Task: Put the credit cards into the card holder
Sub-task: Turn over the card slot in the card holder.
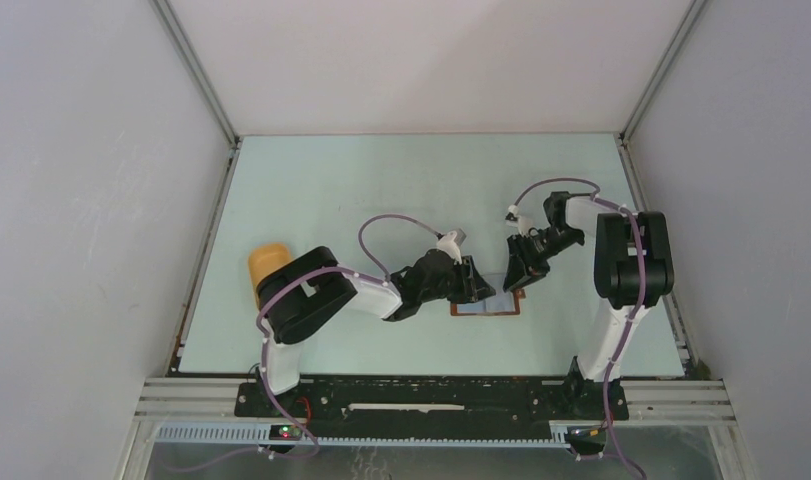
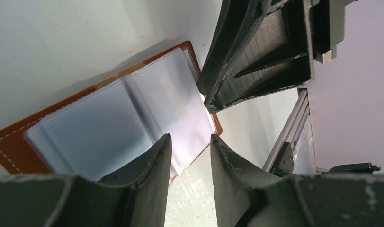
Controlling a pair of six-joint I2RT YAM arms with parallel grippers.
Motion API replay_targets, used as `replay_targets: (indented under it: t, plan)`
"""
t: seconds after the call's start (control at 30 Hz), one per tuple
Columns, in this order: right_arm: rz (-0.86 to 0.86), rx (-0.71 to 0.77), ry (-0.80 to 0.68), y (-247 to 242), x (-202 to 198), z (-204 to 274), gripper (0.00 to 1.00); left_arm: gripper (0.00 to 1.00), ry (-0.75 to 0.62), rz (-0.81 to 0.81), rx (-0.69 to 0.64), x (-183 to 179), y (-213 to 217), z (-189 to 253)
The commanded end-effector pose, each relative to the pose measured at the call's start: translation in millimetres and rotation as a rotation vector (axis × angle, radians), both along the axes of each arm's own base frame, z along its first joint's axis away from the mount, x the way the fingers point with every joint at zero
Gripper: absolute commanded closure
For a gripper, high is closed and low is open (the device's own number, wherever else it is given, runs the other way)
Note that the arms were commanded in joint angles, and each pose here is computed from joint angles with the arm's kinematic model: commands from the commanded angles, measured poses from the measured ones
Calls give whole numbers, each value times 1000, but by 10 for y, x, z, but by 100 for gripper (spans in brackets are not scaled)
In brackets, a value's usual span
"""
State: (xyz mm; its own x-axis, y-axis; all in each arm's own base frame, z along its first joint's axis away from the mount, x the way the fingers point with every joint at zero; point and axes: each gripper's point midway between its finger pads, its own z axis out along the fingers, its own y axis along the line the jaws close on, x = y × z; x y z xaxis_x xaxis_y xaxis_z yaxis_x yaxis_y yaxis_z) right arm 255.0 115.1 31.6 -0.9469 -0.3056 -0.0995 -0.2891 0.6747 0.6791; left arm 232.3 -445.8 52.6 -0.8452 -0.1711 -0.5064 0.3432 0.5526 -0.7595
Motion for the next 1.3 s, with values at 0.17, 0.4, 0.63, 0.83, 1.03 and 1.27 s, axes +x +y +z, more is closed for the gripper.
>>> replay_targets:
  t: [0.17, 0.4, 0.63, 0.83, 1.03, 1.27]
  plan:
    - [-35, 129, 17, 108, 83, 217, 59, 59, -22, -2, -15, -12, -2, -15]
    - [-51, 170, 46, 163, 83, 236, 59, 55, -27, 7, -26, -4, 11, 24]
    - [-64, 289, 78, 291, 77, 420, 60, 50, -23, 21, -45, 9, 50, 36]
    - [-77, 325, 95, 331, 88, 467, 60, 43, -32, 37, -47, 32, 108, 69]
    - [-73, 328, 114, 393, 77, 449, 60, 38, -51, 30, -55, 19, 129, 150]
    - [-44, 362, 126, 576, 44, 553, 60, 36, -67, 28, -54, 12, 154, 189]
